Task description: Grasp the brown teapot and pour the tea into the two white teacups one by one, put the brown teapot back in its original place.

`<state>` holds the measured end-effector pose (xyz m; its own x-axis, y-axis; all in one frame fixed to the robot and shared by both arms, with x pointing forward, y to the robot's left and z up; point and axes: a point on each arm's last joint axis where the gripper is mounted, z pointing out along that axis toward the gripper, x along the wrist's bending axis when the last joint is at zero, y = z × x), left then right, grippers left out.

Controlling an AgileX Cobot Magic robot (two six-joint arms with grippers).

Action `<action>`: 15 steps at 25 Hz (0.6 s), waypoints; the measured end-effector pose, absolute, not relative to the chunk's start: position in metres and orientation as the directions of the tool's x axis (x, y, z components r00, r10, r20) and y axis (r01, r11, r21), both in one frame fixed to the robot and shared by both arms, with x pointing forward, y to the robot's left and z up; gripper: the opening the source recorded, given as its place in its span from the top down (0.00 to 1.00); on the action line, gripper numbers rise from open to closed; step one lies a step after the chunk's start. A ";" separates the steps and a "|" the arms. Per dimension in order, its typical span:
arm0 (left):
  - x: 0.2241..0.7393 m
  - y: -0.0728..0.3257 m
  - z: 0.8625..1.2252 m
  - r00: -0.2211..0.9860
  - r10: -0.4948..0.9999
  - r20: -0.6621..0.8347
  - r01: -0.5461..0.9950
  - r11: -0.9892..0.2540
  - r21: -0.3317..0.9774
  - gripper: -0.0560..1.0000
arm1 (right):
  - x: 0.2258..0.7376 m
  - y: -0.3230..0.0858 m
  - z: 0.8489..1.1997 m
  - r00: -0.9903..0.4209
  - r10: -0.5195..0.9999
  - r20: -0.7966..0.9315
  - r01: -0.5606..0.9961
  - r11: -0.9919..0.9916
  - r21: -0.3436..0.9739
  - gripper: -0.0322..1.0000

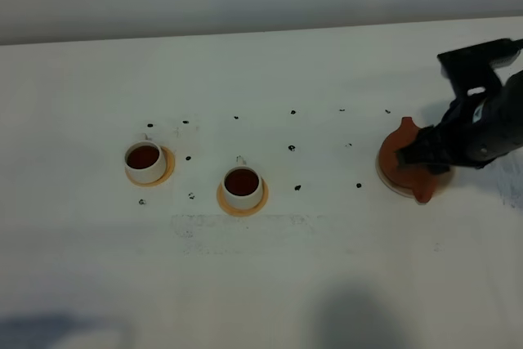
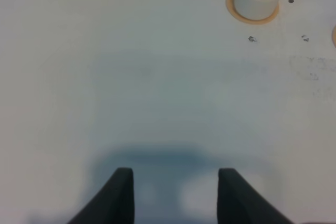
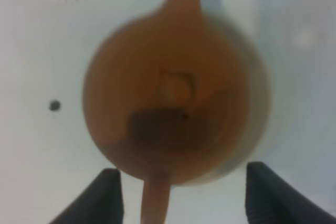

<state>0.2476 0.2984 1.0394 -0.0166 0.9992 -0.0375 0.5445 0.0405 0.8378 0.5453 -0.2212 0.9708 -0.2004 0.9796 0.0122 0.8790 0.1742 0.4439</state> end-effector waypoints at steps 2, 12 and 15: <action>0.248 0.298 1.039 -0.017 0.999 -0.038 0.545 0.040 0.838 0.59 | 0.539 -0.223 0.987 -0.204 0.979 0.006 0.867 0.178 0.466 0.47; 0.248 0.298 1.039 -0.017 0.999 -0.038 0.545 0.040 0.838 0.59 | 0.476 -0.243 1.062 -0.191 0.981 -0.021 0.828 0.172 0.534 0.50; 0.248 0.298 1.039 -0.017 0.999 -0.038 0.545 0.040 0.838 0.59 | 0.446 -0.251 1.077 -0.166 0.986 -0.015 0.831 0.148 0.536 0.50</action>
<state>0.2476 0.2984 1.0394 -0.0166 0.9992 -0.0375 0.5445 0.0405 0.8378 0.4460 -0.2510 1.0774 -0.1660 0.9860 -0.0152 0.8308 0.1482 0.5365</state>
